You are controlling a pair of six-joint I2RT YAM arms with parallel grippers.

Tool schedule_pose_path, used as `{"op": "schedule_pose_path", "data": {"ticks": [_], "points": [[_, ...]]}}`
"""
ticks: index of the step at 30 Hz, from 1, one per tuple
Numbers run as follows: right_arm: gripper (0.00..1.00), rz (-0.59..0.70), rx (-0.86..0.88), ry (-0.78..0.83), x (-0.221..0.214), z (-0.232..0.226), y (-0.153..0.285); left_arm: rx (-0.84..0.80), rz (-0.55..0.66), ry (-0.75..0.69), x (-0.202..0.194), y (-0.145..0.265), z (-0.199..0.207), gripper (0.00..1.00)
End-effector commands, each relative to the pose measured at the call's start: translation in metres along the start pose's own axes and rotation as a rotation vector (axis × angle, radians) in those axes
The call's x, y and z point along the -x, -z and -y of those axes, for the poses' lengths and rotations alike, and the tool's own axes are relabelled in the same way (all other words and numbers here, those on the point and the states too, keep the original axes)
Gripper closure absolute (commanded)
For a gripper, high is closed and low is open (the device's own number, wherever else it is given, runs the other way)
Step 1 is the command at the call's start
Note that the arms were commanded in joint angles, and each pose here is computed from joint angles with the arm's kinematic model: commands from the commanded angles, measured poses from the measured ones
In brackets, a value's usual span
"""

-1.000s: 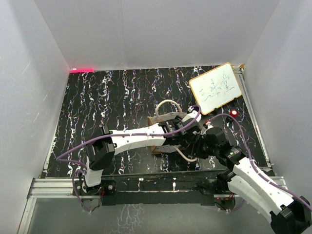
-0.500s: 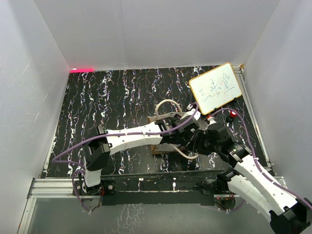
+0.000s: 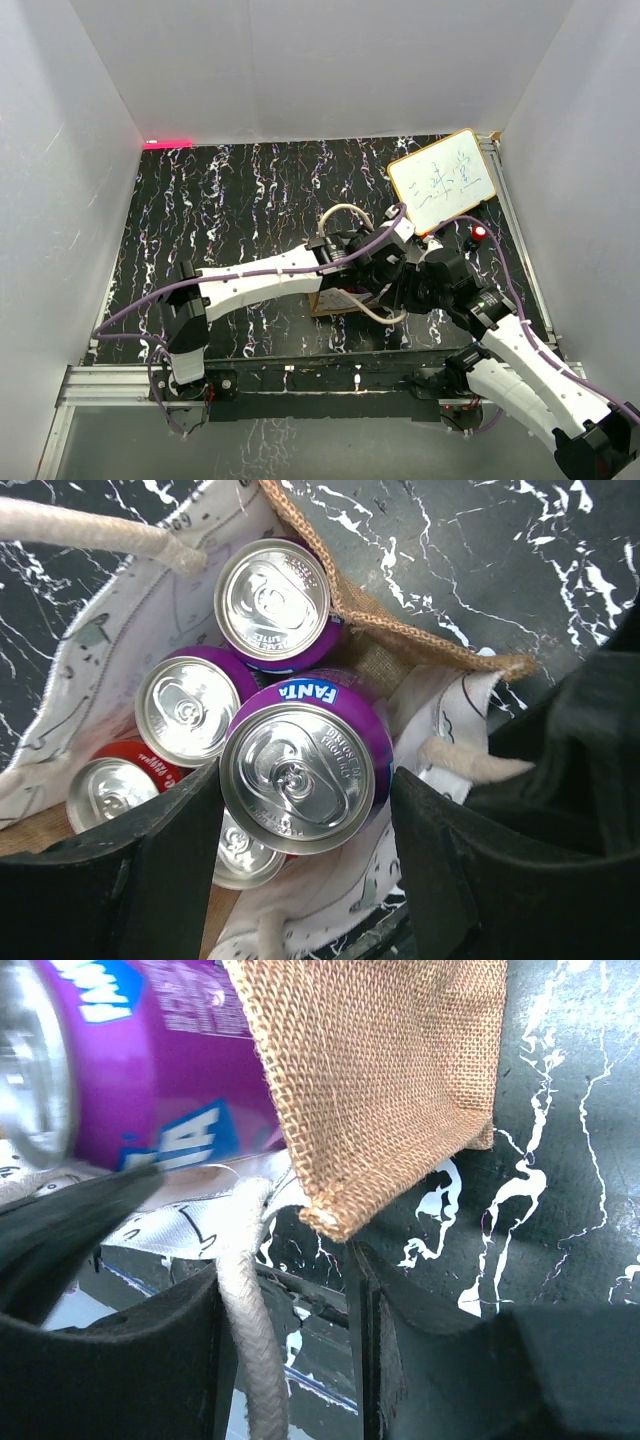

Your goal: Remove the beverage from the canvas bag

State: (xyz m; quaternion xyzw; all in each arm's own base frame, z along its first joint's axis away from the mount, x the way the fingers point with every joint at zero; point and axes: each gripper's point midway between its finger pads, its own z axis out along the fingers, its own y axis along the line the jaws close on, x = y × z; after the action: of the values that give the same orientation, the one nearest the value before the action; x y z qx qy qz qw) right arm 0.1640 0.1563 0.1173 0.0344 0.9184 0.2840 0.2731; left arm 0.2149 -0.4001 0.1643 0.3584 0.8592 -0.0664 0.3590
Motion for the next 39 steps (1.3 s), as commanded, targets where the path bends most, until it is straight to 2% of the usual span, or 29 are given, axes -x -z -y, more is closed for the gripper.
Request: {"op": "schedule_pose_path", "data": {"ticks": [1,12,20,26,30,39], "points": [[0.56,0.099,0.033,0.032,0.027,-0.015,0.006,-0.030,0.249,0.050,0.073,0.081,-0.024,1.00],[0.56,0.101,0.031,0.033,0.028,-0.014,0.004,0.073,0.361,0.049,0.108,0.144,-0.067,1.00],[0.56,0.099,0.028,0.034,0.027,-0.013,0.003,0.169,0.432,0.078,0.114,0.194,-0.107,1.00],[0.56,0.096,0.023,0.031,0.026,-0.012,0.001,0.270,0.423,0.127,0.084,0.218,-0.142,1.00],[0.56,0.088,0.020,0.031,0.025,-0.011,0.000,0.312,0.376,0.168,0.055,0.225,-0.157,1.00],[0.56,0.074,0.023,0.030,0.027,-0.014,-0.003,0.412,0.259,0.269,-0.022,0.199,-0.178,1.00]]}}
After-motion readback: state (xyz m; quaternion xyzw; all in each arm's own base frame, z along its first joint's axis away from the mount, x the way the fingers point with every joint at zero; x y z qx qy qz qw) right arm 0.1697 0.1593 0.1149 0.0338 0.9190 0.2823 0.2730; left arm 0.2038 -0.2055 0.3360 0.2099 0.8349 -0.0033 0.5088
